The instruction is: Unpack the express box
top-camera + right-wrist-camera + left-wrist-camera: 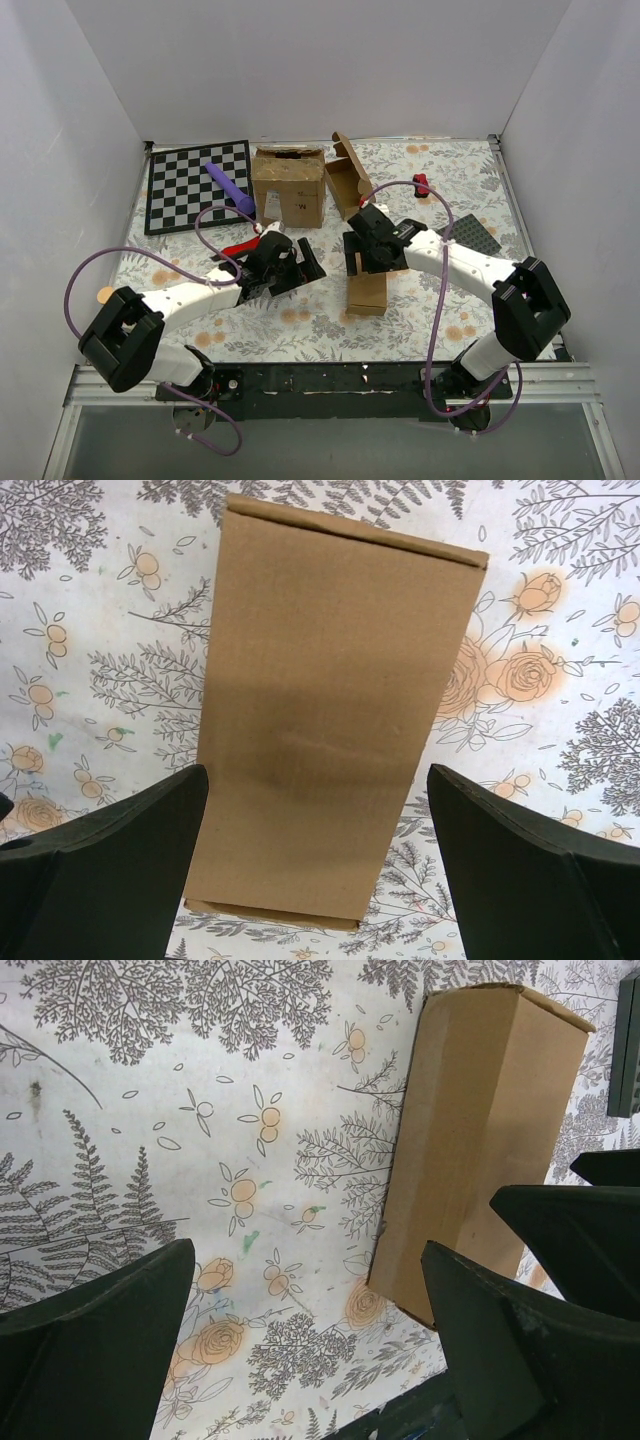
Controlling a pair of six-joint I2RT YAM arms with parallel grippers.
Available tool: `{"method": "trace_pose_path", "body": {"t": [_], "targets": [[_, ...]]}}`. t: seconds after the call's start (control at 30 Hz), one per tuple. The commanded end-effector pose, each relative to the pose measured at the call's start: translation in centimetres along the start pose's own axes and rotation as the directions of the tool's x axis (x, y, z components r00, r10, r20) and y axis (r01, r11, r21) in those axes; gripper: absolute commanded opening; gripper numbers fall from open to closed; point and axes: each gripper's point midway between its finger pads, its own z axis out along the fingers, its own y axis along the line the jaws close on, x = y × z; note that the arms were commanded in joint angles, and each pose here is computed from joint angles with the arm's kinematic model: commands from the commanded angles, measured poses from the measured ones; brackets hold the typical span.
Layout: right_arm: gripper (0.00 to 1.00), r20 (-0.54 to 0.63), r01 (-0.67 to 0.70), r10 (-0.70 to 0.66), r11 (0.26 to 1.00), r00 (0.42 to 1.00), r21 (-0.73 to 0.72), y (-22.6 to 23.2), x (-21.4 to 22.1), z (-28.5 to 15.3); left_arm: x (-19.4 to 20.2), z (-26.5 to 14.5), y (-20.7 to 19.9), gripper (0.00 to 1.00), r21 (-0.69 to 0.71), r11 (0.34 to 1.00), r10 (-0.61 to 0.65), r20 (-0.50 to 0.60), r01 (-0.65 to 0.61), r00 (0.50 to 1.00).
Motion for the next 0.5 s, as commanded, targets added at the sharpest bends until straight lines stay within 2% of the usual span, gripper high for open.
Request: {"method": "trace_pose_path", "body": {"t": [0.0, 0.13, 0.2, 0.23, 0.27, 0.33, 0.37, 0.4, 0.47], "targets": [[0.98, 0.025, -0.008, 0.008, 1.000, 1.000, 0.007, 0.8, -0.3, -0.3, -0.4, -0.8, -0.5, 0.98, 0.039, 0.999, -0.007, 0.026, 0.006, 1.000], [0.98, 0.089, -0.016, 0.014, 1.000, 0.996, 0.026, 0.6, -1.7, -1.4, -0.1, -0.7, -0.3, 0.98, 0.037, 0.999, -0.012, 0.012, 0.011, 1.000], [0.92, 0.151, -0.025, 0.017, 0.998, 0.988, 0.053, -0.3, -2.6, -2.3, 0.1, -0.5, -0.2, 0.98, 0.034, 0.999, -0.012, 0.005, 0.012, 1.000], [0.85, 0.169, -0.014, 0.002, 0.997, 0.986, 0.071, -0.8, -2.9, -2.6, 0.7, -0.5, -0.5, 0.97, 0.052, 0.999, -0.012, -0.027, 0.013, 1.000], [0.67, 0.193, -0.020, -0.002, 0.994, 0.981, 0.111, -1.8, -3.2, -2.8, 0.8, -0.5, -0.5, 0.96, 0.055, 0.998, -0.012, -0.033, 0.014, 0.999], [0.44, 0.209, -0.016, -0.012, 0.991, 0.978, 0.132, -2.9, -3.0, -2.8, 1.0, -0.4, -0.6, 0.94, 0.063, 0.998, -0.011, -0.042, 0.014, 0.999], [0.18, 0.203, 0.003, -0.029, 0.992, 0.979, 0.123, -3.2, -2.7, -2.5, 1.1, -0.4, -0.6, 0.93, 0.066, 0.998, -0.011, -0.044, 0.014, 0.999], [0.03, 0.196, 0.007, -0.029, 0.993, 0.980, 0.115, -3.6, -1.9, -2.2, 1.1, -0.4, -0.7, 0.93, 0.071, 0.997, -0.011, -0.044, 0.014, 0.999], [0.01, 0.201, 0.001, -0.017, 0.997, 0.979, 0.080, -3.4, -1.5, -1.7, 1.2, -0.4, -0.8, 0.91, 0.078, 0.997, -0.010, -0.050, 0.014, 0.999]]}}
